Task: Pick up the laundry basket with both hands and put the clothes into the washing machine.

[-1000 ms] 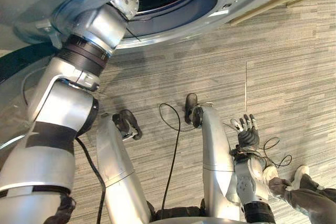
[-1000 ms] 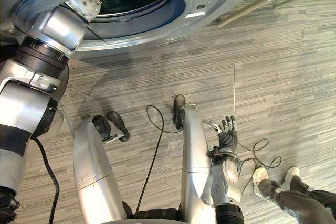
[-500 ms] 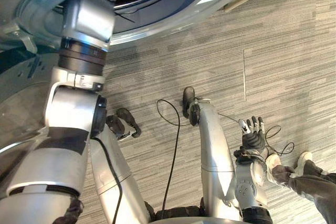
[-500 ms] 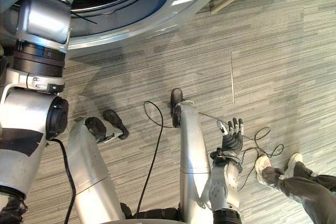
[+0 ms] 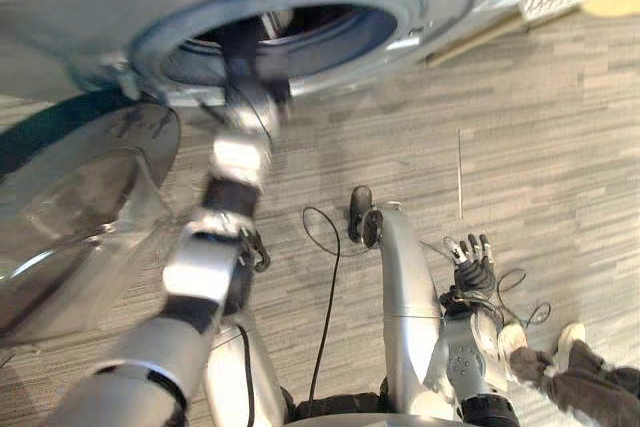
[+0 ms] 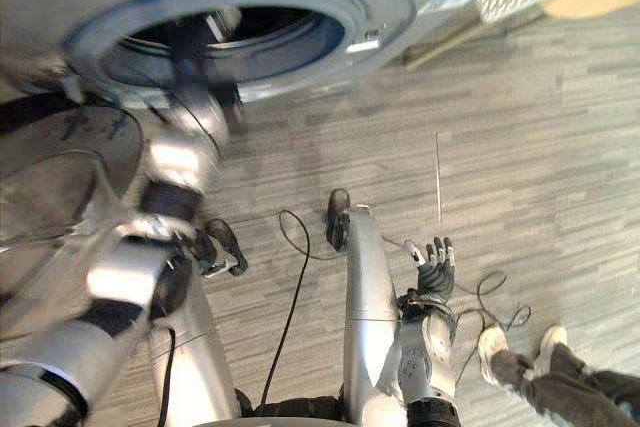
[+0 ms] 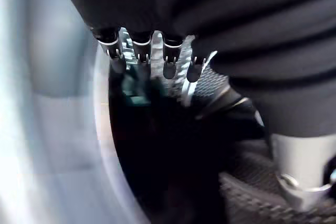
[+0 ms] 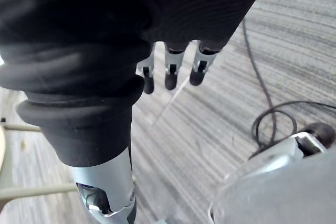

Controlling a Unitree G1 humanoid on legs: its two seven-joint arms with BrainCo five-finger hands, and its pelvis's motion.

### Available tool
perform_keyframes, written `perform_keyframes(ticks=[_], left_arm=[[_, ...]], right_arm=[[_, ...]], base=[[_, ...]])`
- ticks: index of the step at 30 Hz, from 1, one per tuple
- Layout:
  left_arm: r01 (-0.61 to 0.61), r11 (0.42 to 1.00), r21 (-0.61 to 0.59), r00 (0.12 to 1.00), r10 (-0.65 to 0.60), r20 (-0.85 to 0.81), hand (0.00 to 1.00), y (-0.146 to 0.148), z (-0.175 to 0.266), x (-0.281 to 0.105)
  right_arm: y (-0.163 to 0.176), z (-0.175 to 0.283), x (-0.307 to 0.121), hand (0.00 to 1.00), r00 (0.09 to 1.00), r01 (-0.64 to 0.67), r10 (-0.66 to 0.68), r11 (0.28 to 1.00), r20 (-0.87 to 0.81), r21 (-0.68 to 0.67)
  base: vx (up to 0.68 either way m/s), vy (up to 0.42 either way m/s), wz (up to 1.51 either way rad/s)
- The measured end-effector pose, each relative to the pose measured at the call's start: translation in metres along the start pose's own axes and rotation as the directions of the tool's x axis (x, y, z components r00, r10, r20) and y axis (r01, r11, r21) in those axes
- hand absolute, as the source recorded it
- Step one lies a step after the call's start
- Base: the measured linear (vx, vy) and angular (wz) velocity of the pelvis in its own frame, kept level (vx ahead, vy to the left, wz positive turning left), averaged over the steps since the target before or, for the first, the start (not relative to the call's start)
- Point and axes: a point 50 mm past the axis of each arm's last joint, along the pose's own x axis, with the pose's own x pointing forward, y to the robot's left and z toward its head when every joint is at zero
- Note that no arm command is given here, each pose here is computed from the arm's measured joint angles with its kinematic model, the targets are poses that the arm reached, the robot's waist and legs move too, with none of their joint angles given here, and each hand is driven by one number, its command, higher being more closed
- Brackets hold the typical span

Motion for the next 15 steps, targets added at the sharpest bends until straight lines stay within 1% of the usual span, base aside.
perform_keyframes(ticks=[1, 2, 4, 5, 6, 7, 8, 9, 10, 12, 13, 14, 15], left_arm=[[0.046, 0.997, 0.06, 0.99, -0.037, -0.136, 0.0, -0.004, -0.051, -0.024], [0.073, 0.996, 0.057, 0.948, -0.051, -0.315, 0.0, 0.001, -0.108, -0.058], [0.054, 0.998, 0.045, 0.894, -0.029, -0.447, 0.0, 0.013, -0.149, -0.088], [0.008, 1.0, 0.03, 0.865, 0.008, -0.502, 0.0, 0.03, -0.173, -0.111], [-0.034, 0.999, 0.031, 0.839, 0.045, -0.542, 0.0, 0.043, -0.187, -0.123], [-0.055, 0.998, 0.034, 0.819, 0.065, -0.571, 0.0, 0.049, -0.195, -0.129], [-0.11, 0.992, 0.058, 0.743, 0.121, -0.658, 0.0, 0.068, -0.22, -0.153], [-0.123, 0.989, 0.077, 0.697, 0.142, -0.703, 0.0, 0.077, -0.232, -0.17], [-0.124, 0.988, 0.088, 0.664, 0.148, -0.733, 0.0, 0.082, -0.24, -0.182], [-0.089, 0.992, 0.092, 0.575, 0.126, -0.808, 0.0, 0.09, -0.26, -0.222], [-0.075, 0.993, 0.09, 0.537, 0.117, -0.835, 0.0, 0.096, -0.267, -0.241], [-0.075, 0.994, 0.083, 0.524, 0.11, -0.844, 0.0, 0.097, -0.269, -0.249], [-0.063, 0.996, 0.061, 0.501, 0.084, -0.861, 0.0, 0.096, -0.272, -0.261]], right_arm=[[-0.002, -0.004, 0.0, 0.0, 1.0, 0.01, -0.01, 1.0, -0.017, -0.005], [-0.006, -0.008, 0.0, 0.0, 0.999, 0.024, -0.025, 1.0, -0.04, -0.013], [-0.01, -0.013, -0.001, 0.0, 0.997, 0.042, -0.043, 0.999, -0.06, -0.018], [-0.016, -0.019, -0.002, 0.0, 0.994, 0.064, -0.066, 0.997, -0.086, -0.03], [-0.024, -0.026, -0.003, 0.0, 0.988, 0.092, -0.098, 0.994, -0.122, -0.05], [-0.029, -0.032, -0.005, 0.0, 0.982, 0.108, -0.116, 0.992, -0.146, -0.063], [-0.043, -0.047, -0.012, 0.0, 0.961, 0.148, -0.169, 0.983, -0.22, -0.107], [-0.052, -0.056, -0.018, 0.0, 0.945, 0.172, -0.202, 0.976, -0.256, -0.134], [-0.061, -0.061, -0.024, 0.0, 0.933, 0.192, -0.228, 0.97, -0.28, -0.15], [-0.088, -0.072, -0.04, 0.0, 0.888, 0.234, -0.299, 0.948, -0.349, -0.217], [-0.098, -0.079, -0.047, 0.0, 0.863, 0.233, -0.323, 0.937, -0.387, -0.261], [-0.102, -0.082, -0.05, 0.0, 0.851, 0.231, -0.332, 0.932, -0.407, -0.278], [-0.113, -0.085, -0.055, 0.0, 0.827, 0.232, -0.359, 0.919, -0.433, -0.318]], base=[[0.03, -0.176, 0.45], [0.03, -0.188, 0.44], [0.05, -0.158, 0.33], [0.07, -0.164, 0.46], [0.07, -0.161, 0.45], [0.1, -0.134, 0.38], [0.1, -0.089, 0.27], [0.12, -0.075, 0.27], [0.14, -0.06, 0.21], [0.19, -0.087, 0.31], [0.16, -0.071, 0.43], [0.15, -0.063, 0.59], [0.13, -0.053, 0.7]])
